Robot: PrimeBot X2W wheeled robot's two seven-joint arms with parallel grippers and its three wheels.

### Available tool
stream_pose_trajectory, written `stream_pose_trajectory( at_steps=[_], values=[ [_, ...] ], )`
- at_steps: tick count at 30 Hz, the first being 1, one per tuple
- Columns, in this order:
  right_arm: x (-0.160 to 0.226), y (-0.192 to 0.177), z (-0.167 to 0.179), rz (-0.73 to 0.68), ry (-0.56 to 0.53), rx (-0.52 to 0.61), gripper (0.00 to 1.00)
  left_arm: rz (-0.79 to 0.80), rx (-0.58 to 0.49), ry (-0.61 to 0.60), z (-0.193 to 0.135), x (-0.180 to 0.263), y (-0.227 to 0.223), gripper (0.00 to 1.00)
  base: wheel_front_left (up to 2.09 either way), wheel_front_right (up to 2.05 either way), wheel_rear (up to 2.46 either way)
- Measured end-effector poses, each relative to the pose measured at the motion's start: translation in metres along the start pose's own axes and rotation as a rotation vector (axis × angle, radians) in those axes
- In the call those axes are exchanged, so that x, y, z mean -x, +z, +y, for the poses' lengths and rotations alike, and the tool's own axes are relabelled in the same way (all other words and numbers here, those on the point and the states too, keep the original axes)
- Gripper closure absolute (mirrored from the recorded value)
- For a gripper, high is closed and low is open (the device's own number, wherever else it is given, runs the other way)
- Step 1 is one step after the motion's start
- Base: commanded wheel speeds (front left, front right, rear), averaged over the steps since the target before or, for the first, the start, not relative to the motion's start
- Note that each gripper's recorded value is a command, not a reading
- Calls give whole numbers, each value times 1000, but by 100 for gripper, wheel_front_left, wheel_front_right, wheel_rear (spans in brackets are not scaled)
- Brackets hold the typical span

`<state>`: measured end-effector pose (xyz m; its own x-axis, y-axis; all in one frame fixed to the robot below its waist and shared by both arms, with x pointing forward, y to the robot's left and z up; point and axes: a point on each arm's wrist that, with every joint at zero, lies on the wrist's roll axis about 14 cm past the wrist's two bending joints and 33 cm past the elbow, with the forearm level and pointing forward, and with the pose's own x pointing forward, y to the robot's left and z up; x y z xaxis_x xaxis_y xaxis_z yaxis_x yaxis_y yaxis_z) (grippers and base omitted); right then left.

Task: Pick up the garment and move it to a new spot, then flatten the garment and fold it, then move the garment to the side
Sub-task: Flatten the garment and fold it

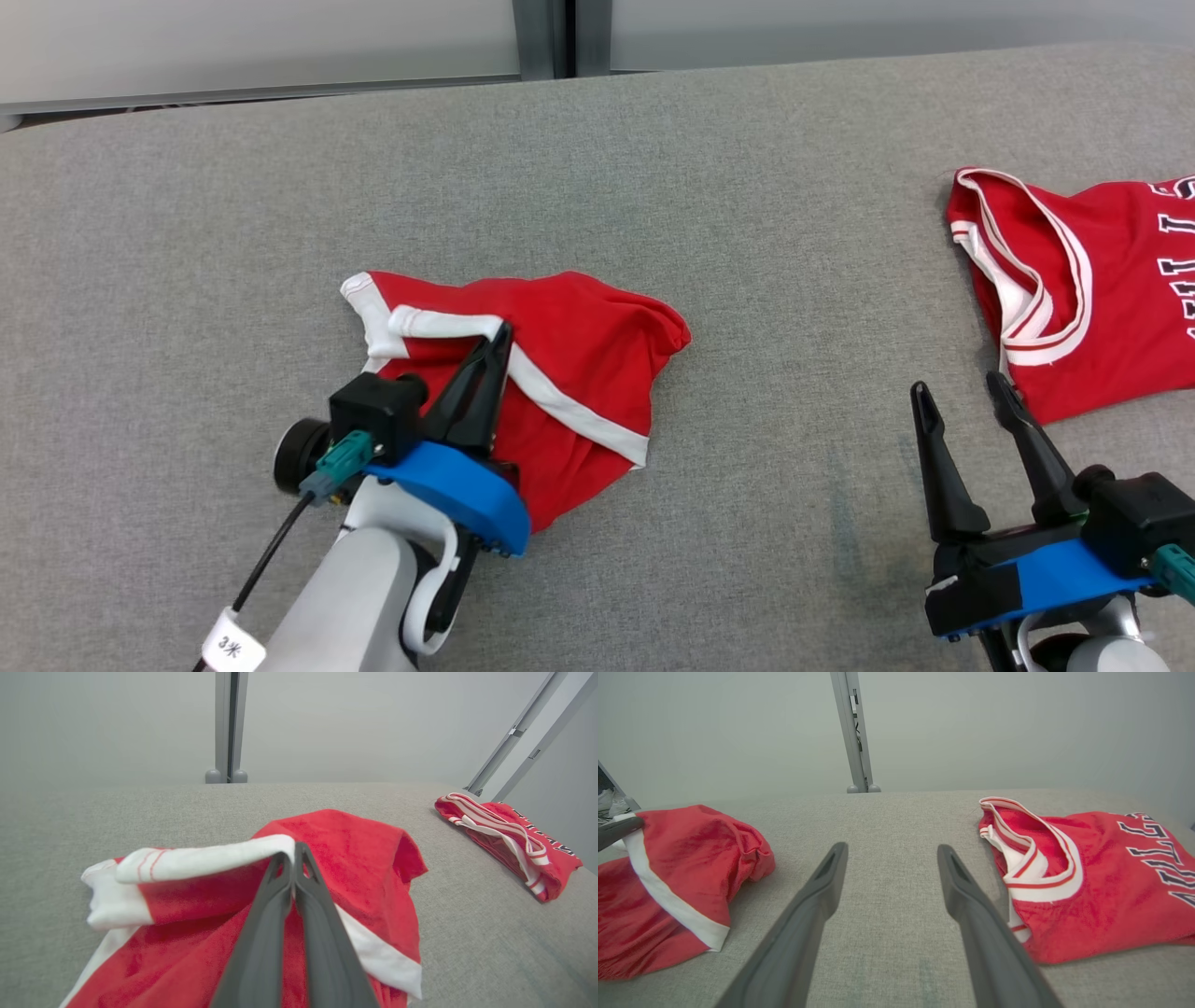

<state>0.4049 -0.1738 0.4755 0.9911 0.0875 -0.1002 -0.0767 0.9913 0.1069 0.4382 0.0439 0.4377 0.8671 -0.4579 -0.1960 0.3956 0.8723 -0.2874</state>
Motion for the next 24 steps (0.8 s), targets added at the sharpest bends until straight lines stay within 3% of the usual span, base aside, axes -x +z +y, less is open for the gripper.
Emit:
stream_pose_trajectory(
  at_steps=[6, 16, 22, 23, 24],
  values=[
    [-2, 1, -1, -4, -2, -2, 0, -15, -78, -110, -32, -13, 7, 100, 0, 0, 0],
    [2, -2, -14, -3, -43, -22, 0, 154, -149, -417, -124, -12, -49, 100, 0, 0, 0],
    [4, -5, -22, -1, -68, -35, 0, 197, -199, -562, -160, -8, -67, 100, 0, 0, 0],
    [4, -5, -23, 0, -70, -35, 0, 199, -193, -582, -165, -6, -69, 62, 0, 0, 0],
    [3, -6, -23, -2, -71, -38, 0, 189, -190, -601, -170, -5, -68, 0, 0, 0, 0]
  ],
)
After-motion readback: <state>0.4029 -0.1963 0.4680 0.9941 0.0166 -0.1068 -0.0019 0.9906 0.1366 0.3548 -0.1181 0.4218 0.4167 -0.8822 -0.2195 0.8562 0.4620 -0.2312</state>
